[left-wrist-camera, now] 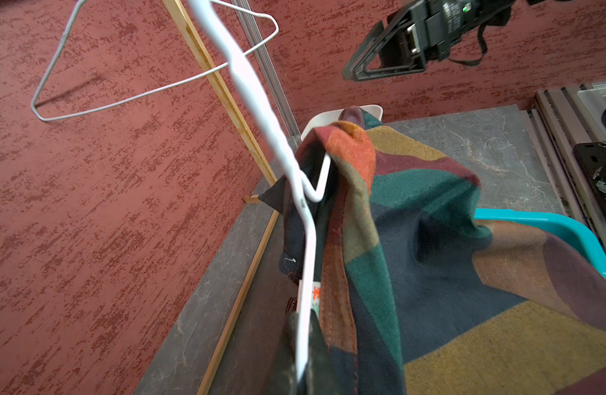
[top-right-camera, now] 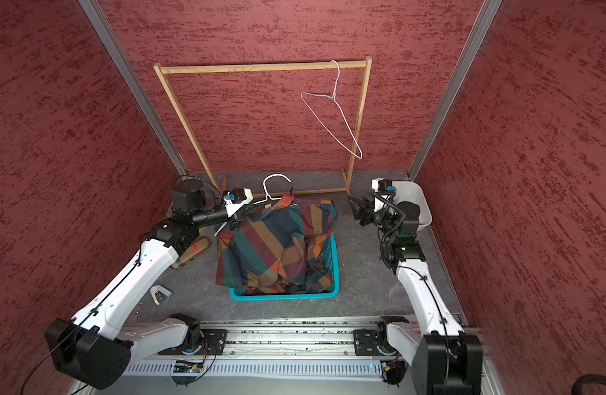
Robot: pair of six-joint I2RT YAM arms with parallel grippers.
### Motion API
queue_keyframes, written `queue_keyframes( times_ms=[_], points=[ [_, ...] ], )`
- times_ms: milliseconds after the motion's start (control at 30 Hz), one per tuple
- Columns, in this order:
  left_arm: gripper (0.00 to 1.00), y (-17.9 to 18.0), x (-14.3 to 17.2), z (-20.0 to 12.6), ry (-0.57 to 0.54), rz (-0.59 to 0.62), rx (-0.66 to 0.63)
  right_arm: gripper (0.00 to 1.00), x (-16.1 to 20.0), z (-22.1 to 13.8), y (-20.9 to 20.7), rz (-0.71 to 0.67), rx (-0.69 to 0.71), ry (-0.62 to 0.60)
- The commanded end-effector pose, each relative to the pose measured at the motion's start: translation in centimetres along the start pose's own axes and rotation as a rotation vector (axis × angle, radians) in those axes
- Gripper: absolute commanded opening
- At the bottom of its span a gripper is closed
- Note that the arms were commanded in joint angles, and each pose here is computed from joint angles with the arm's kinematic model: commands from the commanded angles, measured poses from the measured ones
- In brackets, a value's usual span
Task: Remove the clothespins securing long-sleeve shirts to the hanger
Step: Place the clamp in the storage box, then remove the clamp from the hanger.
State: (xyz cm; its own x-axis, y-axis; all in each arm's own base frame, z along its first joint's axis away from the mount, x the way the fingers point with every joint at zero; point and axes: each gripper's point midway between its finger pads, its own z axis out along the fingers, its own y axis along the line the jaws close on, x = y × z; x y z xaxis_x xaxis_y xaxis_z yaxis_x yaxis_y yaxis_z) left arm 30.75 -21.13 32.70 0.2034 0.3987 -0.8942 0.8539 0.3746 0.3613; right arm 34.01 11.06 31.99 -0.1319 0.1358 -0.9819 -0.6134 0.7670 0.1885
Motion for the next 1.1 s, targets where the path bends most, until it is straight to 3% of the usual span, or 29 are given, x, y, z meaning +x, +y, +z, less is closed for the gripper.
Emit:
queue_keyframes(
  times_ms=[0,233,567,1067],
  points=[
    [0.0,0.4,-1.0,-0.1,-0.02,0.02,0.008,0.6,1.0,-0.9,6.2,-0.125,-0.225,0.052],
    [0.0,0.5,-0.7,0.3,-0.005,0.006,0.026,0.62,0.7,0.4,11.4,-0.258,-0.364,0.144],
    [0.0,0.2,-0.8,0.1,0.004,0.008,0.042,0.62,-1.9,6.2,12.6,-0.434,-0.386,0.189],
    [0.0,0.3,-1.3,0.2,-0.013,0.02,0.049,0.62,3.3,11.2,14.3,-0.467,-0.537,0.418]
  ],
)
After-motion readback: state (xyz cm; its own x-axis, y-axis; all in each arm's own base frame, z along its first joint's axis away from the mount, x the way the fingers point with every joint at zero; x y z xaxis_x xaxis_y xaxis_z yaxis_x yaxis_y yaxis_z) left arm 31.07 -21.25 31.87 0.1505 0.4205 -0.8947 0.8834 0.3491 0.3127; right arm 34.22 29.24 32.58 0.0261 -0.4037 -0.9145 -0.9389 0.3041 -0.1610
